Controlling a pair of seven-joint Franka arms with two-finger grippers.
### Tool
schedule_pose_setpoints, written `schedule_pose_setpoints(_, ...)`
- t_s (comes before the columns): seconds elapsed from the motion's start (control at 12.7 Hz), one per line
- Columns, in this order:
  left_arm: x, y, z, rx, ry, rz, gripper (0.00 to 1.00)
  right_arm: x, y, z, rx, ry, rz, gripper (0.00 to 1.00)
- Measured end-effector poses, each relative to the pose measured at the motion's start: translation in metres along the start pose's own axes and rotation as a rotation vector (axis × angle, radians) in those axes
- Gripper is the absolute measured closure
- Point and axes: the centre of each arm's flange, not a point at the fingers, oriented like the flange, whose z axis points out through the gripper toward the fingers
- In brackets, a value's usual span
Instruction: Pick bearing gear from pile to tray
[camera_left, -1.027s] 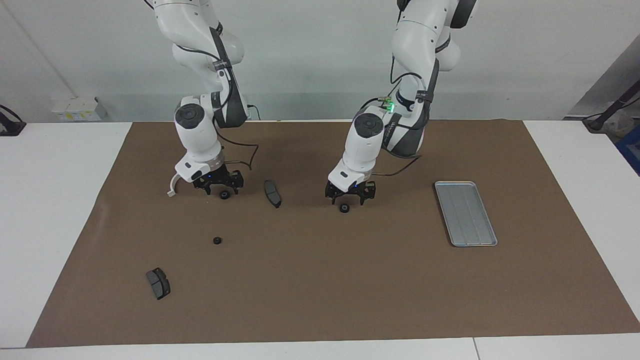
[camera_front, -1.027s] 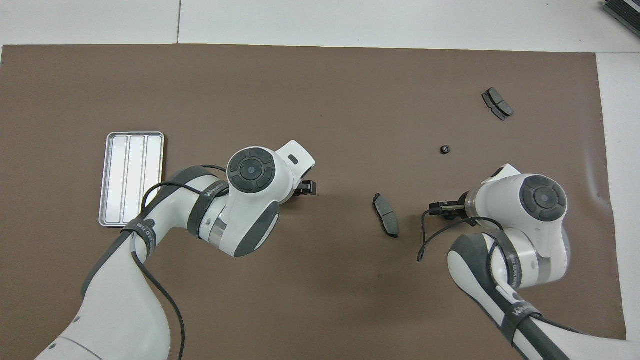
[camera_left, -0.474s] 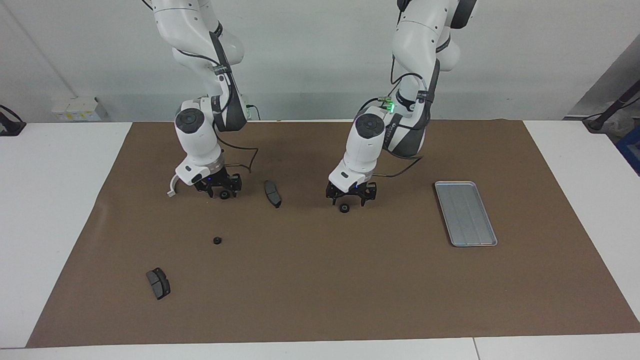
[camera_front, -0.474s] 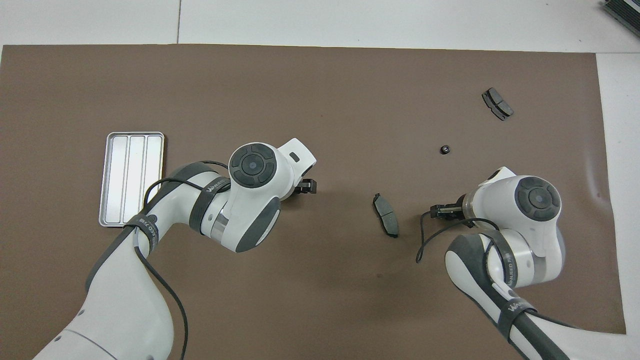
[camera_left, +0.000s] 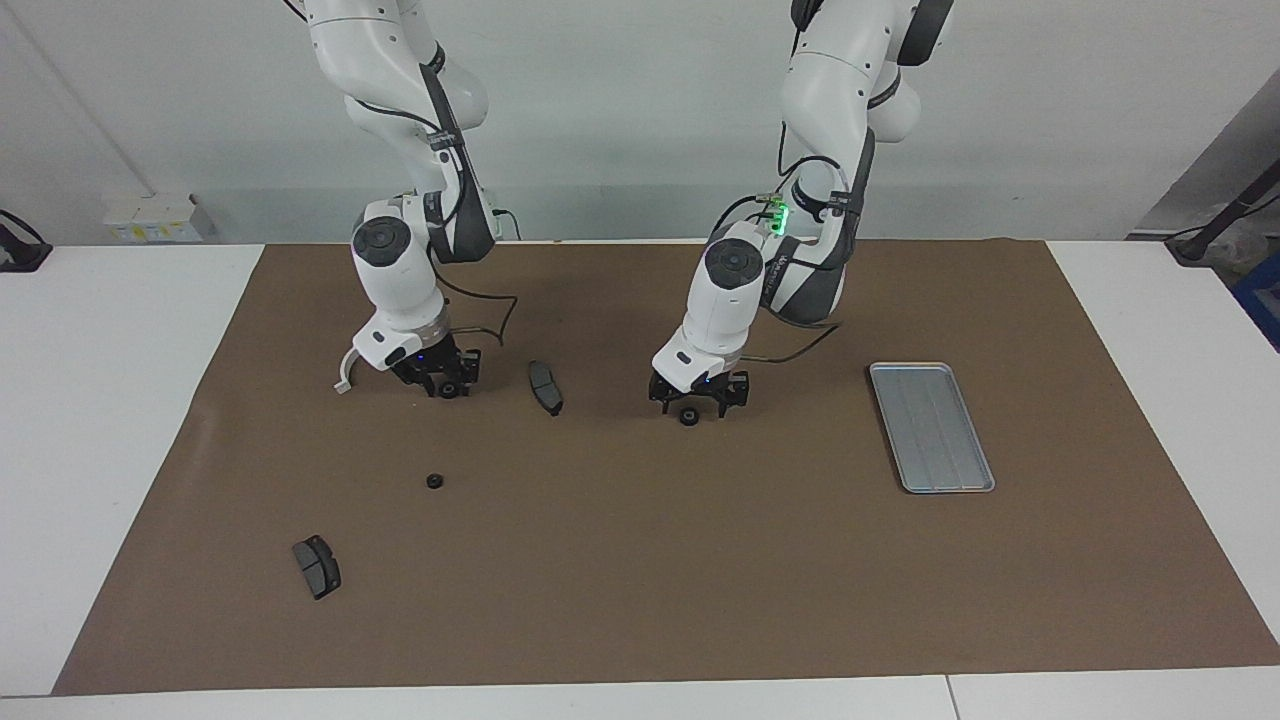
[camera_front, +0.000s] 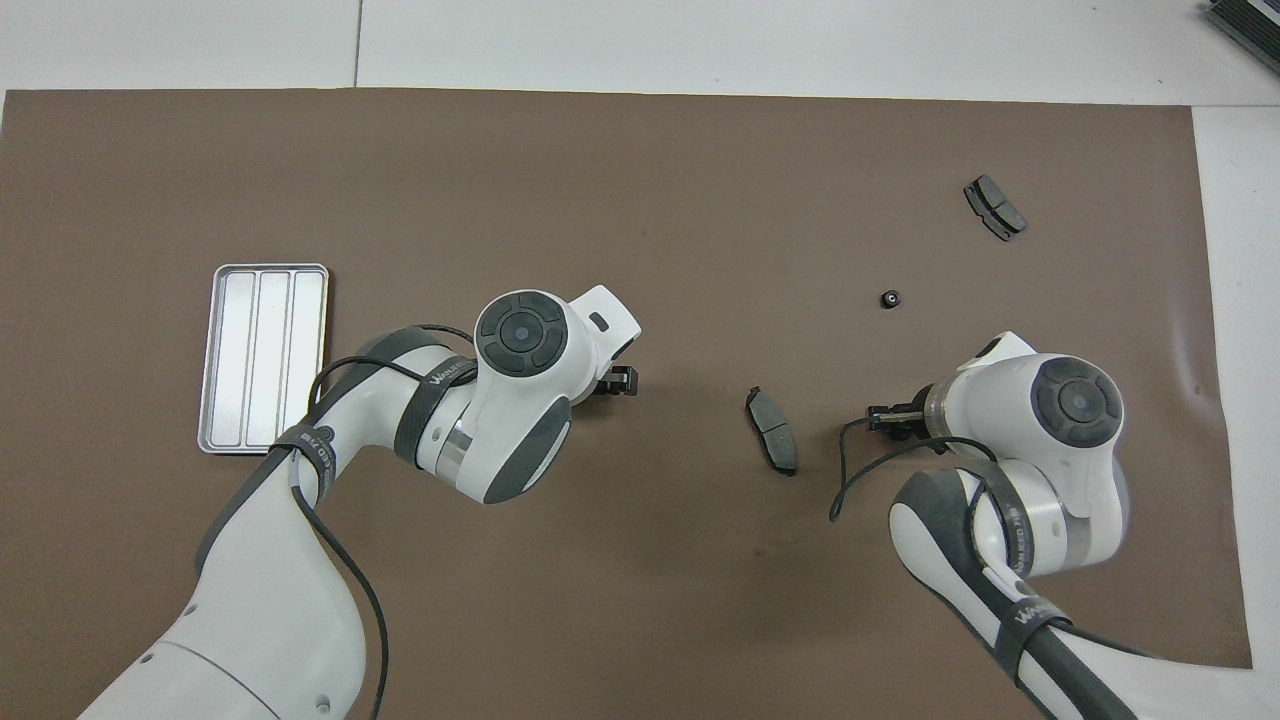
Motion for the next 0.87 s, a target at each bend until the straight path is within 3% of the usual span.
schedule_pose_setpoints(0.4, -0.0008, 0.002, 0.0029, 0.006, -0.006, 0.01, 0.18, 0.0009, -0.0003, 0.0029, 0.003, 0.009, 0.0, 0.47)
schedule_pose_setpoints(0.55, 0.0012, 0.0006, 0.0003, 0.01, -0.009, 0.008, 0.38, 0.0007, -0.0002, 0.0032, 0.003, 0.009, 0.0, 0.53)
schedule_pose_setpoints(0.63, 0.0012, 0.001, 0.0, 0.01, -0.009, 0.008, 0.38, 0.0006, -0.0003, 0.0033, 0.003, 0.008, 0.0, 0.54)
schedule_pose_setpoints(0.79, 0.0022, 0.0027, -0.0024, 0.008, -0.007, 0.009, 0.54, 0.0007, 0.0001, 0.0032, 0.002, 0.009, 0.001, 0.6)
schedule_pose_setpoints(0.87, 0.0026, 0.0037, -0.0038, 0.008, -0.009, 0.01, 0.56, 0.0008, 0.0006, 0.003, 0.002, 0.009, 0.002, 0.64)
